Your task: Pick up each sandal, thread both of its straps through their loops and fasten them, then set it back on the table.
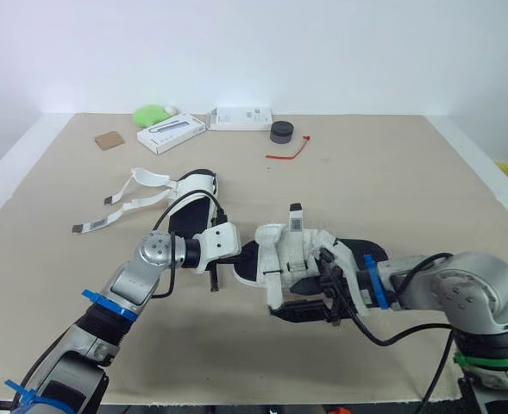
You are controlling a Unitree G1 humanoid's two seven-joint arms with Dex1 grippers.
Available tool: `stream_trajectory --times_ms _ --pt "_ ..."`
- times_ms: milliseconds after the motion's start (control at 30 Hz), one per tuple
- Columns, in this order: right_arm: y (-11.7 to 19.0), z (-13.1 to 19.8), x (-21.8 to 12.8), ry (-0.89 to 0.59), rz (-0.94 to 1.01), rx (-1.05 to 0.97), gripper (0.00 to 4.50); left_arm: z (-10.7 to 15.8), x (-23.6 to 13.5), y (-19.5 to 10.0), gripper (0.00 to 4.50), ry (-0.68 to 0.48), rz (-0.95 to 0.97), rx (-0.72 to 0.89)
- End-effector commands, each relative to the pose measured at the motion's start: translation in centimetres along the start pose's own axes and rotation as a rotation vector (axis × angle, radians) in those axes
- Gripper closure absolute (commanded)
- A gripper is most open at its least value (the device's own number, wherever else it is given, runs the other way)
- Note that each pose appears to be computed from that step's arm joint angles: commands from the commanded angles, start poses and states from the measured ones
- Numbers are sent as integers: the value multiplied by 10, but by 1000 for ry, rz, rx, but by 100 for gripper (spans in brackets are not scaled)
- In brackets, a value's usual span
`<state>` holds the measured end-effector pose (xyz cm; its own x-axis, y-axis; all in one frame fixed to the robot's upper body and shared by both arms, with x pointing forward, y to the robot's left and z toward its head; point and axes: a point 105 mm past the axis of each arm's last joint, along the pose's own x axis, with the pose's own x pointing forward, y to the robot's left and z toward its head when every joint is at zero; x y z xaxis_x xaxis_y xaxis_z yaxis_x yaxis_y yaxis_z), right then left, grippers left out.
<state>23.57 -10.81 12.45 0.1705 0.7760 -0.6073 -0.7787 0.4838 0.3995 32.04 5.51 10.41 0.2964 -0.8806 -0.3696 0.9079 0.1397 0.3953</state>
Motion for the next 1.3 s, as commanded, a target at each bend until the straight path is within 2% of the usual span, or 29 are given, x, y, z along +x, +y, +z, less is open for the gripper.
stream_trajectory --times_ms 33,367,467,500,567,633,667,733,1300 --pt "2 4 -4 -8 -11 -30 14 -26 -2 -10 450 98 -26 -55" --pt "9 22 16 -109 52 28 14 -25 0 -10 450 95 -25 -51" --pt "7 22 18 -115 37 40 90 -25 0 -11 450 95 -25 -50" --pt "7 21 18 -113 35 42 157 -25 0 -11 450 95 -26 -51" --pt "7 20 18 -107 39 45 224 -25 0 -12 450 95 -26 -51" --pt "11 10 18 -44 61 26 314 -26 -1 -12 450 97 -26 -53" --pt "14 3 17 4 70 10 381 -26 -1 -13 450 97 -27 -54" --pt "14 -4 17 61 66 -16 441 -27 -1 -13 450 98 -28 -56" --pt "28 -16 20 152 182 -25 447 -27 0 -15 450 99 -27 -65"
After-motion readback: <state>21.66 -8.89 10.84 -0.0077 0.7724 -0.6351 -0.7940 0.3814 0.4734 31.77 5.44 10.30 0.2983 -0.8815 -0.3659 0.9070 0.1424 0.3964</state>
